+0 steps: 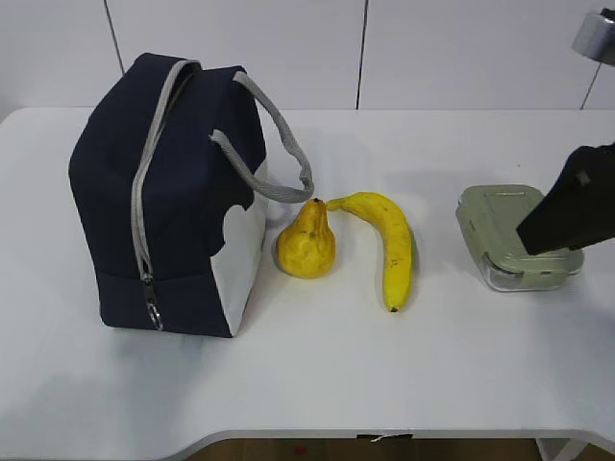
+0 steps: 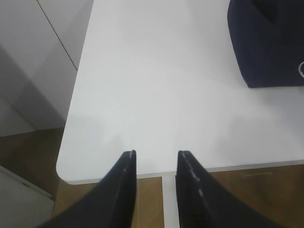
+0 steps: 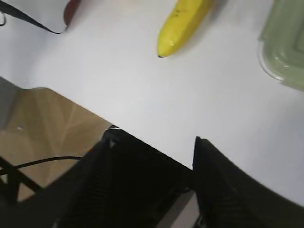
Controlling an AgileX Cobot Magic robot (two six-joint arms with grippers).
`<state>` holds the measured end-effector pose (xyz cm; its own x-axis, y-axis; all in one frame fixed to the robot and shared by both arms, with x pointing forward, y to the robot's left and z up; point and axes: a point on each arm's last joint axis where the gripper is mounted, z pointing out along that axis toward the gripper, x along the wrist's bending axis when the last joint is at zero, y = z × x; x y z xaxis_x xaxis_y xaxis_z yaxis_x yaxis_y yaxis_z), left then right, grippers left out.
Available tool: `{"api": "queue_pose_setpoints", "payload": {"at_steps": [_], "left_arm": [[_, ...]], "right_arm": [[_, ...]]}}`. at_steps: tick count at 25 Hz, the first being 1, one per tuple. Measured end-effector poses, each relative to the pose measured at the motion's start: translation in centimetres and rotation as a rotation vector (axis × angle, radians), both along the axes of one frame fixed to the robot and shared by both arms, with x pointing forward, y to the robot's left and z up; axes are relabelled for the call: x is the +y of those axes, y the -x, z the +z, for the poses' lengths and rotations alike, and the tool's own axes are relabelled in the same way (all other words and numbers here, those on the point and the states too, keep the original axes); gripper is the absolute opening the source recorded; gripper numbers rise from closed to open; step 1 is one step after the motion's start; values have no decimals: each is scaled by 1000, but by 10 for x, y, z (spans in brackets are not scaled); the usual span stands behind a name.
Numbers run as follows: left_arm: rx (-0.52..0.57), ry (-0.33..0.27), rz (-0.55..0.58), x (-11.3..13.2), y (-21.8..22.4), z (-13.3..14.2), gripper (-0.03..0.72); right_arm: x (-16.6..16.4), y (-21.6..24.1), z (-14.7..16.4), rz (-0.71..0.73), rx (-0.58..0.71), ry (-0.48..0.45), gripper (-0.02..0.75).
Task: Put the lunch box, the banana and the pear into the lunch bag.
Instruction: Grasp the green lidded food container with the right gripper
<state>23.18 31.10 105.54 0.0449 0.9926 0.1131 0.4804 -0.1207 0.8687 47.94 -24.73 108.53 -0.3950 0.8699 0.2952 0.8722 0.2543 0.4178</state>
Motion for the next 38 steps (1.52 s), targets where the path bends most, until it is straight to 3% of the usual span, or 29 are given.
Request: {"api": "queue_pose_setpoints", "payload": {"at_steps": [4,11,21,33,38], "left_arm": [[0,0,0,0,0,0,224],[0,0,0,0,0,0,225],[0,0,0,0,0,0,232],[0,0,0,0,0,0,234],[0,0,0,0,0,0,234]], "right_arm": [[-13,-19,-11,31,65,-138,441],[-56,-53,-7,-48,-36,-295,441],[-108,-77,-36,-173,23,-283,441],[-110,-78,-39,-173,30,-273,442],[-113,-82,-46,-173,53,-269,519]]}}
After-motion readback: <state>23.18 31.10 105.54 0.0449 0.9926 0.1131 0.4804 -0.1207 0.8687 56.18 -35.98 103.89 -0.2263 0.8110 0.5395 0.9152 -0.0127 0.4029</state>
